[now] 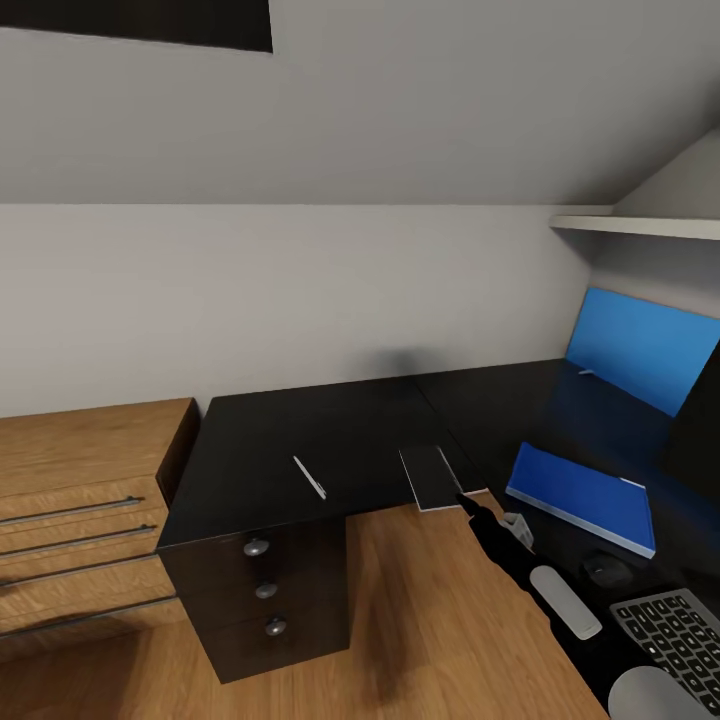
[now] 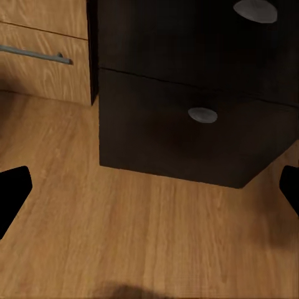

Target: In the bedroom, organize the workspace by keeping the computer under the desk, ensuring the monitor is on the desk, placing the keyboard on the desk next to the monitor, placing the mouse on the desk next to the keyboard, moving the folder from the swivel chair onto the desk next to the mouse, stacking the notebook on top of the folder with the pen on top of the notebook, and positioning the swivel chair next to the desk.

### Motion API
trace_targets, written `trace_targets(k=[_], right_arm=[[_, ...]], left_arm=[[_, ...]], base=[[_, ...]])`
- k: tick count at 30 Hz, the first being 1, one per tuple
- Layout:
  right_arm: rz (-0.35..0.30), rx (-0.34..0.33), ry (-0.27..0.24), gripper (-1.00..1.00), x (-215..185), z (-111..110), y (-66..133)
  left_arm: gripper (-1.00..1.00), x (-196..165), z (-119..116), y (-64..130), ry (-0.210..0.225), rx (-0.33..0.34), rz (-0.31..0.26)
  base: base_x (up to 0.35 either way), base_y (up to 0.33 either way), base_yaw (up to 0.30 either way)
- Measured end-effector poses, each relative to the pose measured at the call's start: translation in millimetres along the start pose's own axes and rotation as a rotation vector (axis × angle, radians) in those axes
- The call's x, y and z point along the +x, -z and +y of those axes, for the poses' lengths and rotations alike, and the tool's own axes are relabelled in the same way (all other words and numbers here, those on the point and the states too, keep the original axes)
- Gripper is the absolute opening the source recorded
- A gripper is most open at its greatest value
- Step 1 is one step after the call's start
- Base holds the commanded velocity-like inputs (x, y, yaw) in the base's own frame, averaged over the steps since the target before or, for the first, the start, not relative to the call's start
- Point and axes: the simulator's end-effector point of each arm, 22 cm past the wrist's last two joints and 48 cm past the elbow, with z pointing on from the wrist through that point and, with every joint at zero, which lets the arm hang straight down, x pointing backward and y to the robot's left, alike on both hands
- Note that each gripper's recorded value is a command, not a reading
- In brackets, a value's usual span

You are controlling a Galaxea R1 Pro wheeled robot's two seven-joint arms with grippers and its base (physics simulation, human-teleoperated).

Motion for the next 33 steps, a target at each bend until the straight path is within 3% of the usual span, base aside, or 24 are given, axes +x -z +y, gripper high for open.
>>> trace_targets(k=[6,22,27,33], right_arm=[[-0.001,0.000,0.000,1.00,0.3,0.0,-0.2],[0.002,0.004,-0.011,1.00,-0.8,-1.7,0.4],[0.010,0.012,-0.062,1.00,1.5,-7.4,1.2],[-0.006,0.006,-0.158,1.00,-1.6,-8.9,1.8]], left_arm=[[1.00,-31.2,5.5,-15.8,0.035,-0.044,-0.073],[1.00,-37.1,11.5,-17.9,0.051,-0.073,-0.088],[1.00,-32.5,20.1,-15.4,0.042,-0.092,-0.076],[1.00,-30.8,21.8,-14.5,0.041,-0.096,-0.072]], base=[[0.000,0.000,0.000],[0.031,0.000,0.000],[0.004,0.000,0.000],[0.017,0.000,0.000]])
